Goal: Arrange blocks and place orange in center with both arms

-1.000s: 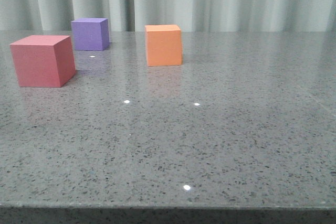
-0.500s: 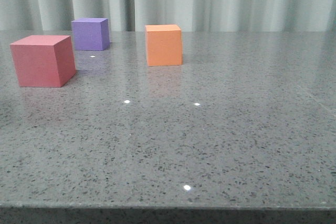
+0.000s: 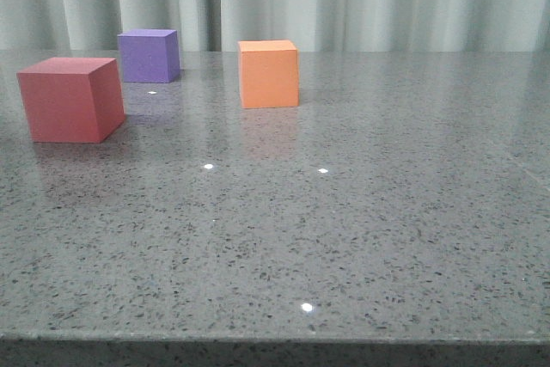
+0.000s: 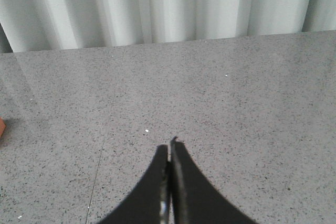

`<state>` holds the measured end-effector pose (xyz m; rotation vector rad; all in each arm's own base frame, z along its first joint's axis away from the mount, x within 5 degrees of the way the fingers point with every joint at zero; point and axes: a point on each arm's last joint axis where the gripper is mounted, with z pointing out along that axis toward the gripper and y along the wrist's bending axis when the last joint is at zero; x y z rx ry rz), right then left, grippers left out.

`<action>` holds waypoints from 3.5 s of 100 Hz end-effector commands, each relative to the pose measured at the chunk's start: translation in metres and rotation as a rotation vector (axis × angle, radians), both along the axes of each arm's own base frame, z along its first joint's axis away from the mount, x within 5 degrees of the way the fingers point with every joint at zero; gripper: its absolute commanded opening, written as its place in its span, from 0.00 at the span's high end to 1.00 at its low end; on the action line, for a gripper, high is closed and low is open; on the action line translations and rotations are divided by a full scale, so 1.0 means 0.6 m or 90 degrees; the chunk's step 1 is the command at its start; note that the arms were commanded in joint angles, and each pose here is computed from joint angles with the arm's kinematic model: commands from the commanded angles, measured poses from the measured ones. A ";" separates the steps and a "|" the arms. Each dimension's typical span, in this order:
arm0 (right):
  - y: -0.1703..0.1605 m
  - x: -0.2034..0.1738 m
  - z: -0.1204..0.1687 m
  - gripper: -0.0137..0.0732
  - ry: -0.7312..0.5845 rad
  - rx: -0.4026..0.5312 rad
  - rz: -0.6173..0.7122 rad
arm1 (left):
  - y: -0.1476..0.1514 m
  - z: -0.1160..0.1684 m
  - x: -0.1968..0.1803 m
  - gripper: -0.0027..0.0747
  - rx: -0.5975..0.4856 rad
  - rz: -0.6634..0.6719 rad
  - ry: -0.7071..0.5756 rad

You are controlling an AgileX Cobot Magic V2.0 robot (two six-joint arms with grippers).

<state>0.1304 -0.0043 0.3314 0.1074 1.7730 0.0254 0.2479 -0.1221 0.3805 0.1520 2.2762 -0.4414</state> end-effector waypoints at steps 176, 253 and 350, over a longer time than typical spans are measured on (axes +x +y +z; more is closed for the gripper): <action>0.000 0.000 0.028 0.92 -0.070 -0.018 0.004 | -0.293 -0.128 0.218 0.43 0.113 0.044 0.009; 0.000 0.000 0.028 0.92 -0.070 -0.018 0.004 | -0.149 0.041 0.158 0.56 0.171 0.063 -0.052; 0.000 0.000 0.028 0.92 -0.070 -0.018 0.004 | -0.015 -0.067 0.225 0.56 0.145 0.028 -0.031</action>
